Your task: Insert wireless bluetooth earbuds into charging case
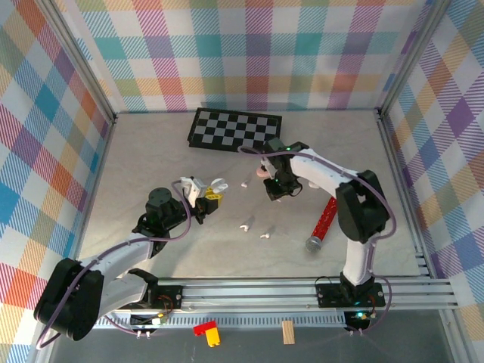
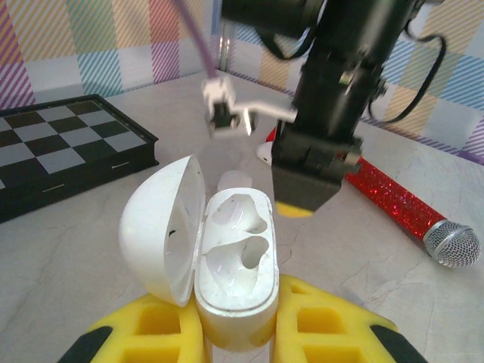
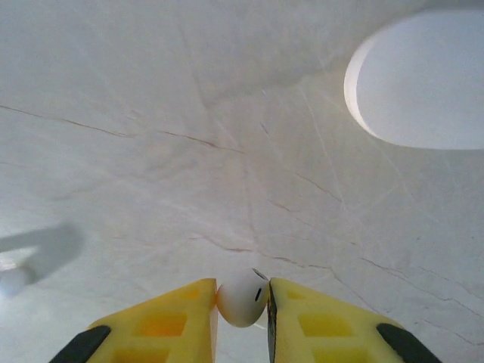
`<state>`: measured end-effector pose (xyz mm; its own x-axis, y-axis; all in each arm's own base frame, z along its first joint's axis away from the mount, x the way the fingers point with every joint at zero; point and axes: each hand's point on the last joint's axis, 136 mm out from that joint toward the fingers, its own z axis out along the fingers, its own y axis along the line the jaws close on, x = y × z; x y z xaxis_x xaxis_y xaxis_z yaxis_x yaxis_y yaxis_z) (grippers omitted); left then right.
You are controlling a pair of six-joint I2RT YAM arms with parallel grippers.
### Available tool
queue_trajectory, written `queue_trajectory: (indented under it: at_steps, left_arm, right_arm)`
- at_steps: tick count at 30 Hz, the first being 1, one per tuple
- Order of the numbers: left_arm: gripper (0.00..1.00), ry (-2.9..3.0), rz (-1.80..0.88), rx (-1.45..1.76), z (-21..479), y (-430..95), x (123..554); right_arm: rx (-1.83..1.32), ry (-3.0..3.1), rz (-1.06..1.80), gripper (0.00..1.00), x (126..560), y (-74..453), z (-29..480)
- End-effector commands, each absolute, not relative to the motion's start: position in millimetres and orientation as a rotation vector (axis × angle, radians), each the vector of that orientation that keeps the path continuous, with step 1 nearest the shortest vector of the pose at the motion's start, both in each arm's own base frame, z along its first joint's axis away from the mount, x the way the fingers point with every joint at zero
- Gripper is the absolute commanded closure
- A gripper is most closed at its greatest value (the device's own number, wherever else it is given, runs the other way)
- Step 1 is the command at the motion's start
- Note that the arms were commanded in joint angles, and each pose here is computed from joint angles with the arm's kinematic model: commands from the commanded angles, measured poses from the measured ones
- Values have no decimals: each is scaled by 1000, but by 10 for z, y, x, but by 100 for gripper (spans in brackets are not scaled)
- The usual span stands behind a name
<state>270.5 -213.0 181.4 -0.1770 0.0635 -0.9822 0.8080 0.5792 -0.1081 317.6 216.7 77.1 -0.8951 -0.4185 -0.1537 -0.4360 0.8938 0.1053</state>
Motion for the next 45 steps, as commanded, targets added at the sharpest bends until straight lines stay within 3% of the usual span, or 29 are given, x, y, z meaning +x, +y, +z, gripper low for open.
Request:
queue_trajectory:
  at_steps: [1,20,45]
  left_arm:
    - [100,1536,-779,759,2061,-2212,2748]
    - [100,1482,-720,791,2225,-2678,3031]
    - [100,1474,-722,862,2323,-3357,3139]
  right_arm:
    - [-596,2819,500,77,3196,2400,1104]
    - [-494,2303,1381,77,3053,2749,2614]
    - [-509,2249,1391,77,3031,2685,2731]
